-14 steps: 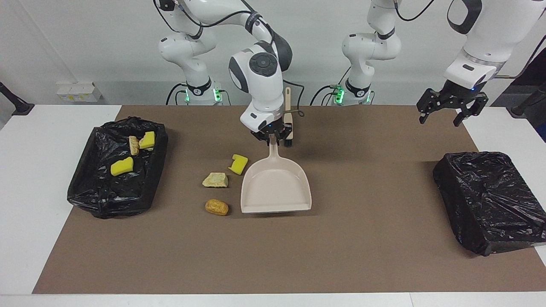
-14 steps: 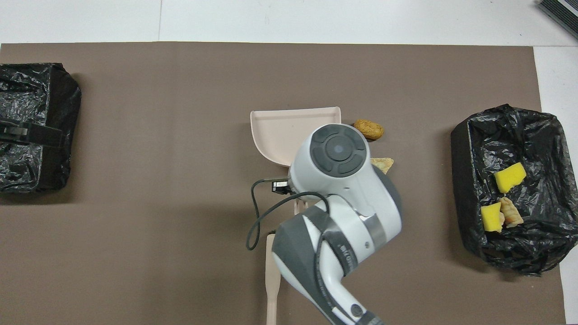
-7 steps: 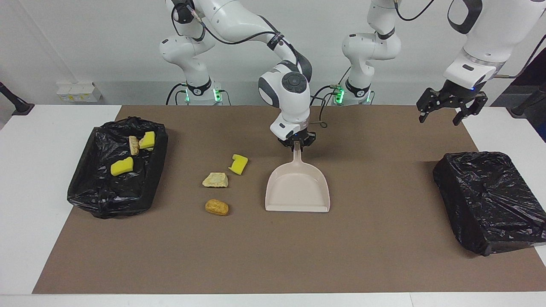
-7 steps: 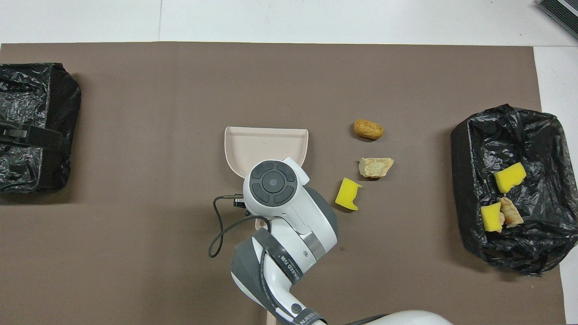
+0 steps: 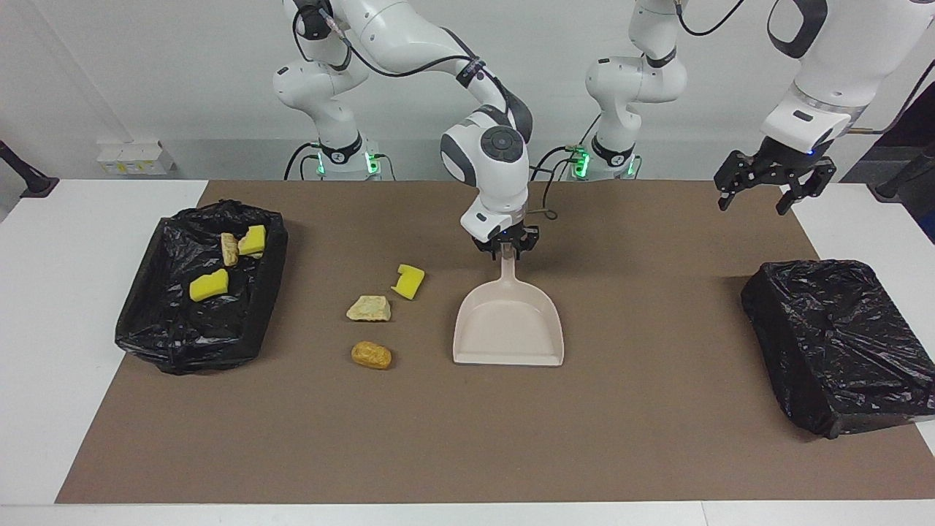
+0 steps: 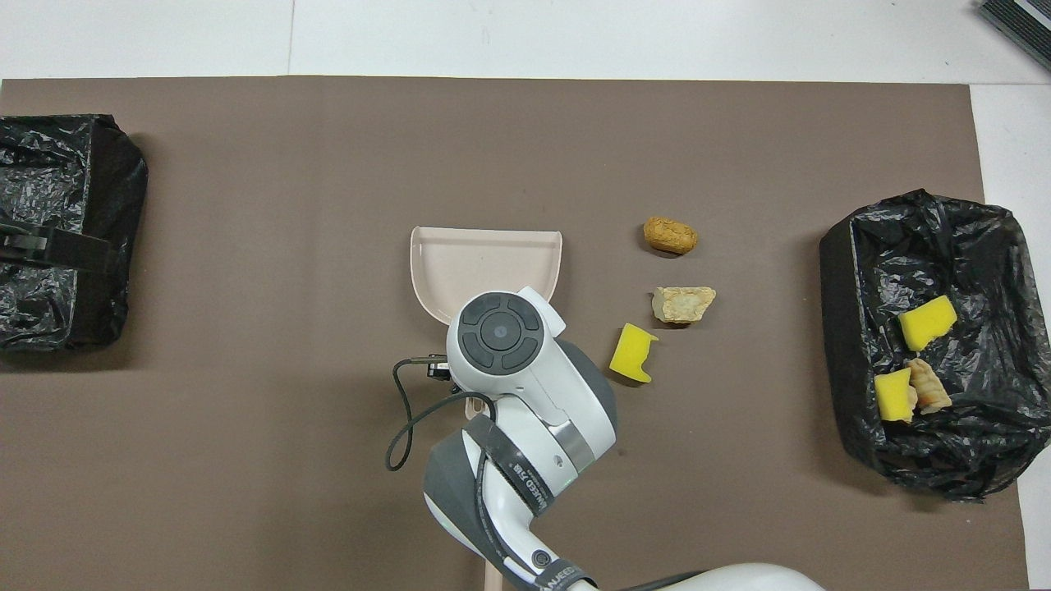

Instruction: Sweep and dump trash in bin

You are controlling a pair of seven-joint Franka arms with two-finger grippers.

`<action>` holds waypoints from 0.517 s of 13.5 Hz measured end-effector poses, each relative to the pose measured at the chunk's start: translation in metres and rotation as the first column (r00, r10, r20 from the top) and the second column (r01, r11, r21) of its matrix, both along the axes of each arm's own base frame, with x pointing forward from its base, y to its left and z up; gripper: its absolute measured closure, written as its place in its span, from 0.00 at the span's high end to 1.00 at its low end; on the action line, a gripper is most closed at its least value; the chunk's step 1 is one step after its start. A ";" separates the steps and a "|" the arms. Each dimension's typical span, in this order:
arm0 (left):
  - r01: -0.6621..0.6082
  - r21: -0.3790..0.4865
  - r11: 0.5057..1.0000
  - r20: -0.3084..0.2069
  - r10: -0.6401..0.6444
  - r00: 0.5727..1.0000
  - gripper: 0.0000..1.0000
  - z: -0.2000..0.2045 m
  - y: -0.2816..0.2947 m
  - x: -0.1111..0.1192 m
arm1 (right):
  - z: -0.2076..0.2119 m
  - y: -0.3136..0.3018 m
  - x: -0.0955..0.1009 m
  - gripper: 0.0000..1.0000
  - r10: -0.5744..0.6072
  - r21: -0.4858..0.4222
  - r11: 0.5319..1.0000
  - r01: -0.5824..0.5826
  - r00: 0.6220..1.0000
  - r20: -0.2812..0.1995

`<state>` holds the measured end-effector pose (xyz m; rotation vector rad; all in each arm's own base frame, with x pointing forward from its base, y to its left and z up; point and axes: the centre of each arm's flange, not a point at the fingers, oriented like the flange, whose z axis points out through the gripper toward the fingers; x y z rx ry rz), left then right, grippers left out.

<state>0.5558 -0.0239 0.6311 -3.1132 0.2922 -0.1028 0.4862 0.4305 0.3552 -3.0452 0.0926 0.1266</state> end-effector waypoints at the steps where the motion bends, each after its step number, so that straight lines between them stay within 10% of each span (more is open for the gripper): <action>1: -0.001 0.000 1.000 0.000 0.001 1.000 1.00 0.000 0.001 0.000 | 0.003 0.000 -0.003 0.81 0.006 -0.008 1.000 -0.007 1.000 -0.008; 3: -0.004 0.000 1.000 0.000 0.004 1.000 1.00 0.000 0.002 0.000 | 0.023 -0.003 -0.010 1.00 0.016 -0.023 1.000 -0.016 1.000 -0.025; 7: -0.003 0.000 1.000 0.000 0.003 1.000 1.00 0.000 0.002 0.000 | 0.111 -0.041 -0.028 1.00 0.006 -0.051 0.999 -0.009 0.999 -0.053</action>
